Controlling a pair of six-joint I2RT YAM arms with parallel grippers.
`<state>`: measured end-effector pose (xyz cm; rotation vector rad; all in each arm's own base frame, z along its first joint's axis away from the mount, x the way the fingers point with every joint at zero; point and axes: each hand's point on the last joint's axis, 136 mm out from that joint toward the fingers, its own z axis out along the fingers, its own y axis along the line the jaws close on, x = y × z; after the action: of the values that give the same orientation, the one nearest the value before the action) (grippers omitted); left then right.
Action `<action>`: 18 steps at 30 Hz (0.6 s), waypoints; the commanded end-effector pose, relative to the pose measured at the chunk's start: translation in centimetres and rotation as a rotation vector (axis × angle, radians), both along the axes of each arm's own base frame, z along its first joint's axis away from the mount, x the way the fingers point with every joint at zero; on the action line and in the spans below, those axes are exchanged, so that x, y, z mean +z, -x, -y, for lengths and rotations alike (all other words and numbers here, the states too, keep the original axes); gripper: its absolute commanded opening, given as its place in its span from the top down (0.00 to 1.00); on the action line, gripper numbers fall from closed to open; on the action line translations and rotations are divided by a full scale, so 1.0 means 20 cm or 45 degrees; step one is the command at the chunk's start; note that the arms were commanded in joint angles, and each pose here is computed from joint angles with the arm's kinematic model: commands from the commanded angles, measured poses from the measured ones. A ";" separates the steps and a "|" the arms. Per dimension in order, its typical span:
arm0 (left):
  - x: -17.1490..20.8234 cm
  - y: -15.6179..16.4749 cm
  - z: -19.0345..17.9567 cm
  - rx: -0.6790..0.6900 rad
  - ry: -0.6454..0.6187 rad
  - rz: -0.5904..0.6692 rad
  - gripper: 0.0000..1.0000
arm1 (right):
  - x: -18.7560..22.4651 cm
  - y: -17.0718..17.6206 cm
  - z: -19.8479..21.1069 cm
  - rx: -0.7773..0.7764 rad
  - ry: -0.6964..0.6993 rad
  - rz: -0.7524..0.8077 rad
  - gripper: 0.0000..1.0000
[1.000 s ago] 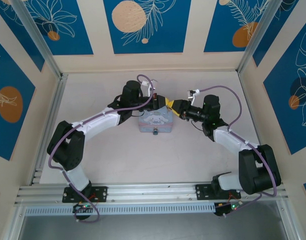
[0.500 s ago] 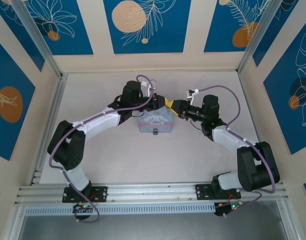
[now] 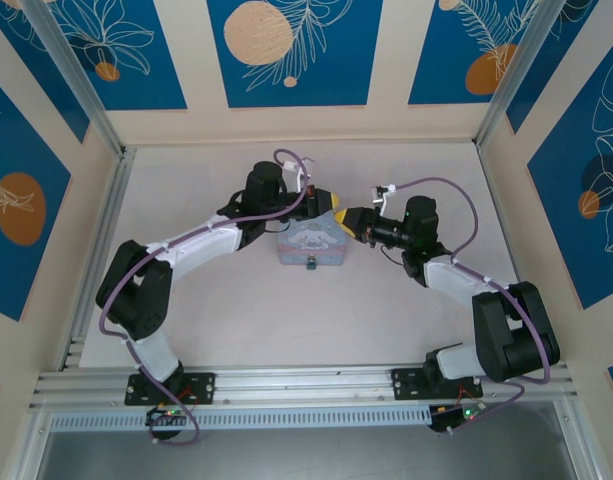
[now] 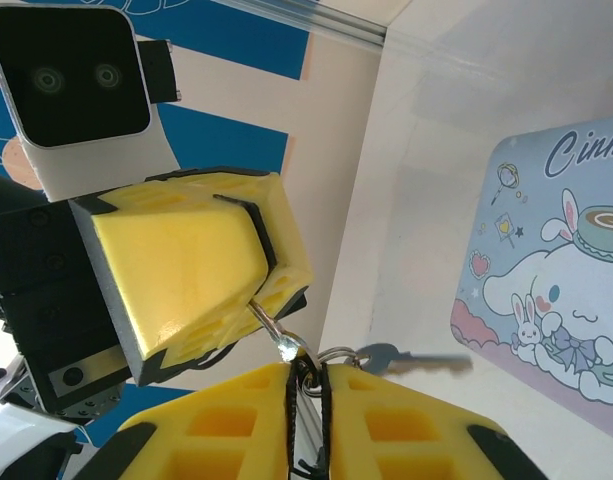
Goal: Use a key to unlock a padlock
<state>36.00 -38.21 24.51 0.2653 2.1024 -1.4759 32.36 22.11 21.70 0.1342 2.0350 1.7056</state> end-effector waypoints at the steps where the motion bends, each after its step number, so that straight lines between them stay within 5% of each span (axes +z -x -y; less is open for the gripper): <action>1: 0.05 -0.01 0.02 -0.002 0.039 0.030 1.00 | 0.00 0.02 -0.01 0.032 -0.012 0.001 0.83; 15: -0.01 -0.03 0.02 0.031 0.010 -0.048 1.00 | 0.03 0.00 -0.01 0.006 0.020 0.016 1.00; 18: -0.04 -0.05 0.00 0.080 -0.021 -0.090 0.73 | 0.01 0.00 0.01 -0.025 0.083 0.008 1.00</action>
<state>36.56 -38.09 23.45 0.1945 2.1434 -1.4647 32.27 22.04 20.97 0.1581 2.0756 1.6900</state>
